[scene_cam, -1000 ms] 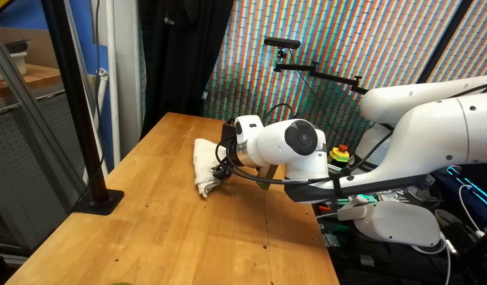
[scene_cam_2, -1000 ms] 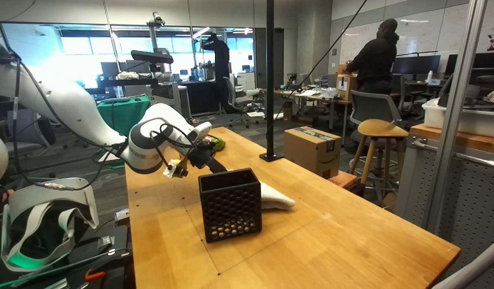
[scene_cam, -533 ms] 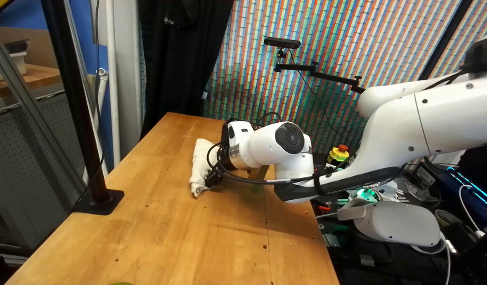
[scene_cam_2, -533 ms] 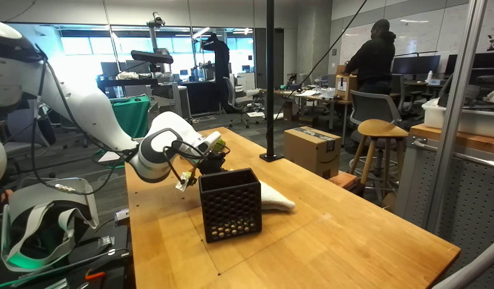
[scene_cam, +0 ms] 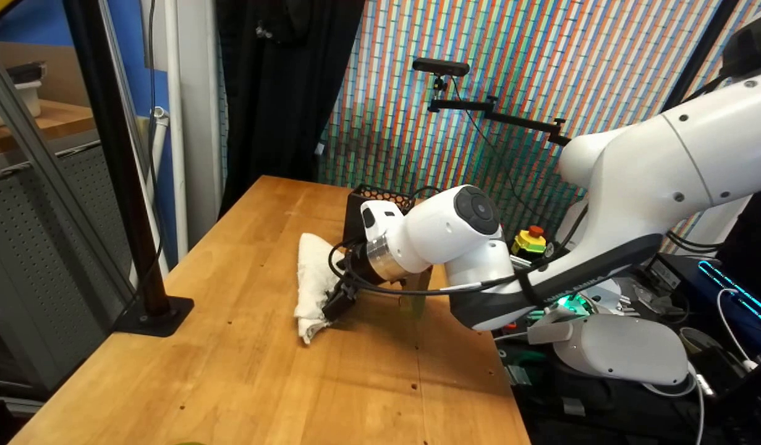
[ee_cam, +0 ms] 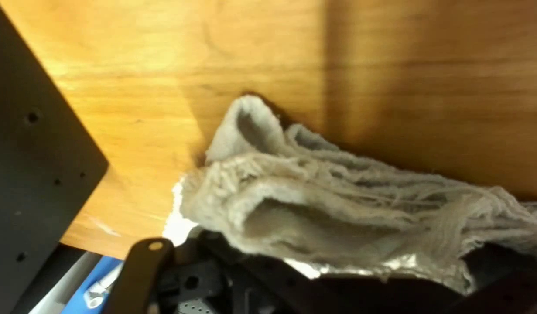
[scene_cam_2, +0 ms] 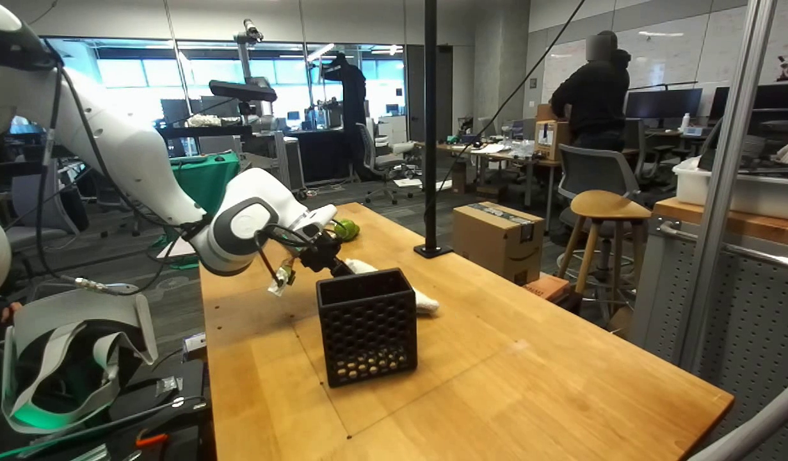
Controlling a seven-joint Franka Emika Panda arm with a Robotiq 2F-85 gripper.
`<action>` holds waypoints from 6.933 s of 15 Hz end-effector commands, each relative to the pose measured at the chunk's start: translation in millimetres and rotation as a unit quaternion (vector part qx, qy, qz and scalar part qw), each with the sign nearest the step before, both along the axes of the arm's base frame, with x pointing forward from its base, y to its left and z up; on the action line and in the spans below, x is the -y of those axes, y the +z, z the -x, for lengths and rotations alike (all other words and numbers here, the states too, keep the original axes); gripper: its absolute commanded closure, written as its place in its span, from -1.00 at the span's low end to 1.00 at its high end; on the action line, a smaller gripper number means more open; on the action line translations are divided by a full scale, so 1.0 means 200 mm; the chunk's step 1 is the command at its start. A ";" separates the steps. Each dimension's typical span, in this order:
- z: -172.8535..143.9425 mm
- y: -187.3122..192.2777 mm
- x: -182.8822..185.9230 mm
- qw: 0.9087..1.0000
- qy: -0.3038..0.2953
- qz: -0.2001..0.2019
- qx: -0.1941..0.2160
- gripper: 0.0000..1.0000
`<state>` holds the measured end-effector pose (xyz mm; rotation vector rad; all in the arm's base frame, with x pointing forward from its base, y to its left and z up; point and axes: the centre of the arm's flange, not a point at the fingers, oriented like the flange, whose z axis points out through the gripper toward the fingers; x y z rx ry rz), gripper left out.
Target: Put the marker on the cloth, fold the cloth and put it in the box
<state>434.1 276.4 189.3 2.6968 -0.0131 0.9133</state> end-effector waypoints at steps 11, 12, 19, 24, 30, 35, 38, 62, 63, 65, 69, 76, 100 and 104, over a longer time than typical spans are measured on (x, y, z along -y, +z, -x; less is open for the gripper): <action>0.39 0.11 -0.55 0.993 0.121 -0.004 0.009 -1.00; 0.36 0.12 -0.53 0.993 0.115 -0.002 0.014 -1.00; 0.28 0.30 -0.46 0.995 0.093 0.001 0.034 -1.00; 0.32 0.45 -0.38 0.998 0.062 0.009 0.023 -1.00; 0.40 0.45 -0.34 0.999 0.050 0.007 -0.021 -1.00; 0.41 0.36 -0.44 0.996 0.074 -0.022 -0.043 -1.00; 0.37 0.31 -0.43 0.996 0.064 -0.021 -0.054 -1.00; 0.21 0.10 -0.41 0.982 0.067 -0.051 -0.167 -1.00; 0.21 0.10 -0.41 0.982 0.068 -0.052 -0.169 -0.94; 0.21 0.09 -0.41 0.981 0.069 -0.054 -0.172 -0.45; 0.19 0.09 -0.37 0.980 0.068 -0.056 -0.180 0.03; 0.18 0.10 -0.33 0.979 0.063 -0.059 -0.187 0.91; -0.17 0.87 -0.19 0.997 0.046 -0.059 -0.005 0.83; -0.18 1.00 -0.13 0.998 0.033 -0.055 0.024 0.83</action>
